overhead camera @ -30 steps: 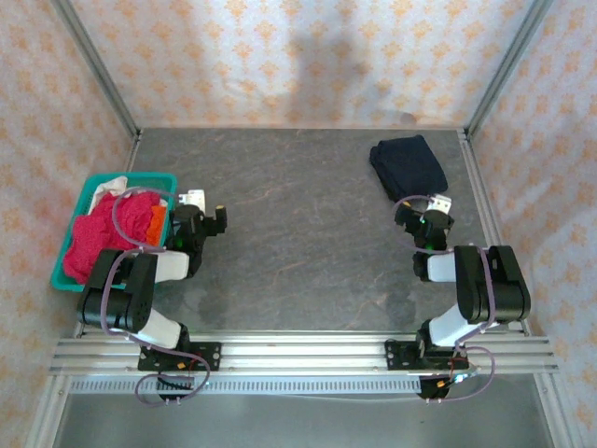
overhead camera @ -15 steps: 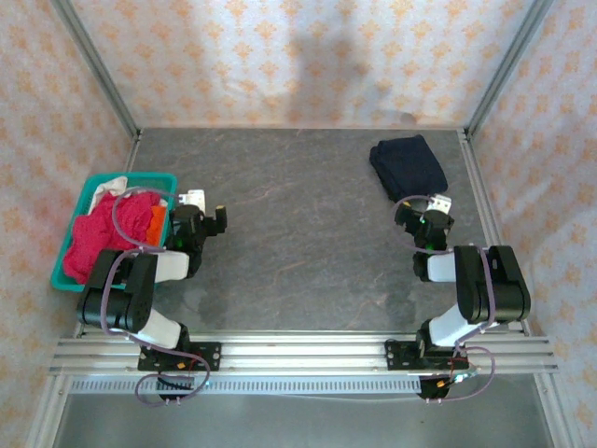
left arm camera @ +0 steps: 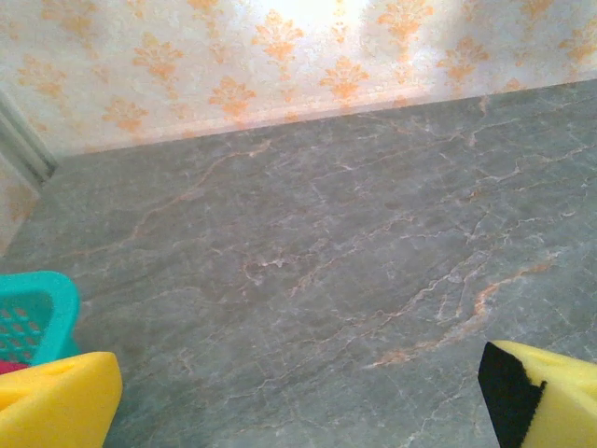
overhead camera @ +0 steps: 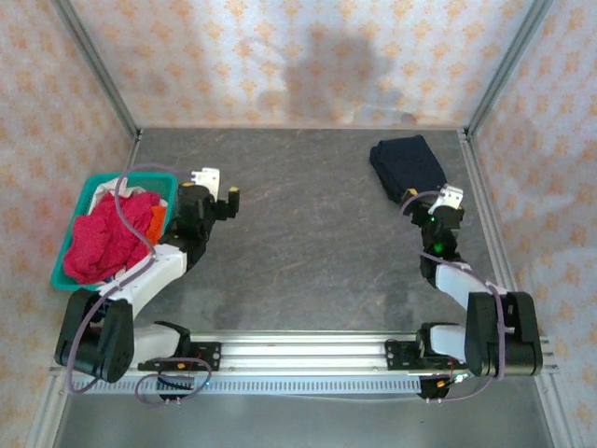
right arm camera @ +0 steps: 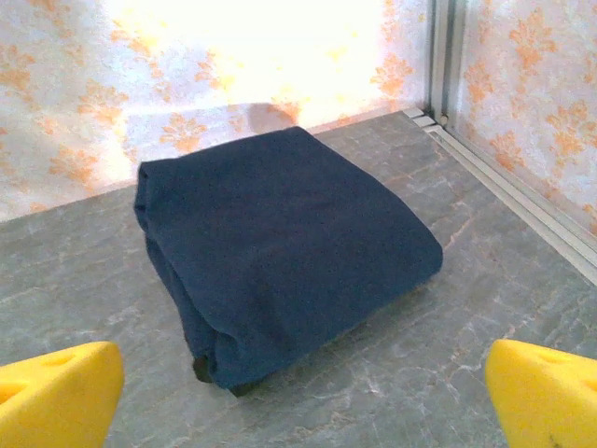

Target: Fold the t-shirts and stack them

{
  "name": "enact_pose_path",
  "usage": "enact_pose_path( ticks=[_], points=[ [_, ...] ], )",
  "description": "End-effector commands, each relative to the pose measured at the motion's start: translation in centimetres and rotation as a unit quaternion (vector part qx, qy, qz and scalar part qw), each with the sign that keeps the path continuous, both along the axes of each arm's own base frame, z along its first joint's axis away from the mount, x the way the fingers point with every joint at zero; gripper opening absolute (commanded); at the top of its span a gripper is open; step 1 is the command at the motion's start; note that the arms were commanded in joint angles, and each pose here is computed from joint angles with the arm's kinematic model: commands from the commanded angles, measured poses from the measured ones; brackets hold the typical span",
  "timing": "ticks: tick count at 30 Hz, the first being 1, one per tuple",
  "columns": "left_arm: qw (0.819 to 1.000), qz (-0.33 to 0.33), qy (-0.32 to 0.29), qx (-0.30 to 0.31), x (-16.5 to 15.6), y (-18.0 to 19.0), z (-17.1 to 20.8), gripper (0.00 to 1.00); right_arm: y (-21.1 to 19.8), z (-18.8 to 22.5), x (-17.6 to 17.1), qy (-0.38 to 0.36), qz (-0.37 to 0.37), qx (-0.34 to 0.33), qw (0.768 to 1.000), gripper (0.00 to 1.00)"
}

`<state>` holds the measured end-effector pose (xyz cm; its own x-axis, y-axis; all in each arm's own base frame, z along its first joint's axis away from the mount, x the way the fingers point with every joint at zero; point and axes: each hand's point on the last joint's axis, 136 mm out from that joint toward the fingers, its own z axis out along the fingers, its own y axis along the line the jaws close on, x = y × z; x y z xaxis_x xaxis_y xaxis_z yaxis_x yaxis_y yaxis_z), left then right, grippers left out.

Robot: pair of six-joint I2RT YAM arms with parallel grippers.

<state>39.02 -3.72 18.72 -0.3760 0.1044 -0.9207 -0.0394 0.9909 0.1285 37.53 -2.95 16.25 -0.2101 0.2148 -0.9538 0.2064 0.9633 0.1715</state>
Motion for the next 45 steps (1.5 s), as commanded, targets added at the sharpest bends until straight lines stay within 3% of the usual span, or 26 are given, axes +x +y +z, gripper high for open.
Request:
enact_pose_path(
  ticks=[1,5,10,15,21,24,27,35,39,45],
  points=[
    [0.999,0.041,0.029,-0.019,-1.3,1.2,1.4,1.00,2.6,1.9,0.3,0.016,0.046,-0.003,0.999,0.99],
    [0.988,0.140,0.037,-0.048,-2.5,4.2,3.9,1.00,6.8,3.5,0.4,0.020,0.108,-0.015,0.994,0.99],
    [0.953,0.287,0.059,-0.080,-5.7,9.3,5.3,1.00,14.0,5.1,-0.2,0.016,0.202,-0.032,0.979,0.99],
    [0.882,0.463,0.008,-0.091,-11.6,15.1,6.1,1.00,22.7,6.5,-1.5,0.007,0.312,-0.040,0.949,0.99],
    [0.807,0.586,-0.004,-0.073,-16.8,19.0,5.8,1.00,33.6,8.3,-4.7,-0.021,0.453,-0.022,0.891,0.99],
    [0.775,0.628,0.007,-0.066,-18.0,20.4,5.0,1.00,38.1,8.7,-6.7,-0.025,0.515,-0.005,0.857,0.99],
    [0.757,0.649,0.026,-0.073,-17.9,21.6,3.7,1.00,41.2,9.1,-8.2,-0.027,0.552,0.015,0.833,0.99],
    [0.710,0.691,0.090,-0.106,-16.7,24.1,-1.3,1.00,44.3,10.6,-10.9,-0.034,0.616,0.062,0.785,0.99],
    [0.695,0.702,0.121,-0.098,-15.8,24.7,-3.1,0.95,44.4,10.6,-11.0,-0.033,0.618,0.057,0.784,0.99],
    [0.676,0.722,0.114,-0.091,-15.4,25.4,-3.7,0.88,44.0,10.5,-11.2,-0.029,0.617,0.045,0.785,0.99]
  ],
)
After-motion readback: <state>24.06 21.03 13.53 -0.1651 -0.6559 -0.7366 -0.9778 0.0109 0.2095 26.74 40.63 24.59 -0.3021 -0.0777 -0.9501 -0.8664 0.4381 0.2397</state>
